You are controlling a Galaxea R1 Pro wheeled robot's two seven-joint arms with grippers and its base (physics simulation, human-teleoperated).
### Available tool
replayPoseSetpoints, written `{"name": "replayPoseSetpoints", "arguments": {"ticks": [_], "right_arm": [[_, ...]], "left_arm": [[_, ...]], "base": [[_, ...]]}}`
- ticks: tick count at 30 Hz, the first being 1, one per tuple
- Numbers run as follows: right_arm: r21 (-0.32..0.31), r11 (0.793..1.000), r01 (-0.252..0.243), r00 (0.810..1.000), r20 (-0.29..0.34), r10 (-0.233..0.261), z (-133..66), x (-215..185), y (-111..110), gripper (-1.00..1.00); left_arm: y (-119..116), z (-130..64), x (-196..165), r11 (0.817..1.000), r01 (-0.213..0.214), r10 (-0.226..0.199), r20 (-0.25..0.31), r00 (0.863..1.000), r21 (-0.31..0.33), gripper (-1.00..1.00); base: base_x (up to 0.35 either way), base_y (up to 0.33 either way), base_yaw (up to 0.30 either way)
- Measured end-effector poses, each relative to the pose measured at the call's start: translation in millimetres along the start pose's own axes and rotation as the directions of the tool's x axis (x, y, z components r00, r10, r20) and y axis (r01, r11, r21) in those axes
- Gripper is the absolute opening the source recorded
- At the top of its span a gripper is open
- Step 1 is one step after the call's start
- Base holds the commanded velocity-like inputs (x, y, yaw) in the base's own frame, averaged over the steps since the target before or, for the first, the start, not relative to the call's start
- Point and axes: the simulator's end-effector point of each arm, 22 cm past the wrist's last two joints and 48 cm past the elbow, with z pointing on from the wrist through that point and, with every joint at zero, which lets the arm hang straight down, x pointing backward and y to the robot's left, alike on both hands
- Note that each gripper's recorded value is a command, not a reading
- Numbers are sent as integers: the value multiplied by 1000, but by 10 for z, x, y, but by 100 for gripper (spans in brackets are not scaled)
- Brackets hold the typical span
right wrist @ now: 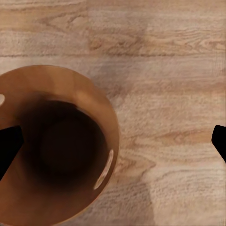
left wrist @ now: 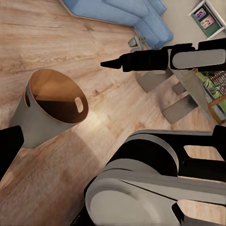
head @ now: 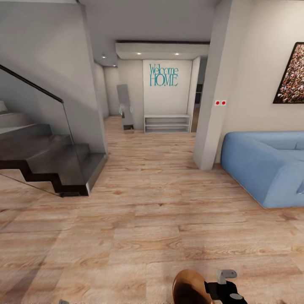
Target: Put the three can of soda from the living room inside the tash can in the kitchen.
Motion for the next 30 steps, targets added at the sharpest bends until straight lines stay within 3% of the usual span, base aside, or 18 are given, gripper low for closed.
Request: {"name": "replayPoseSetpoints", "arguments": {"ticks": [30], "right_arm": [[-2,1000,4,999,-39,-4,371,501,58,100]], "left_arm": [[307,98,450,999,36,-36,-16,999,-3,100]], "base": [[0,0,0]]}}
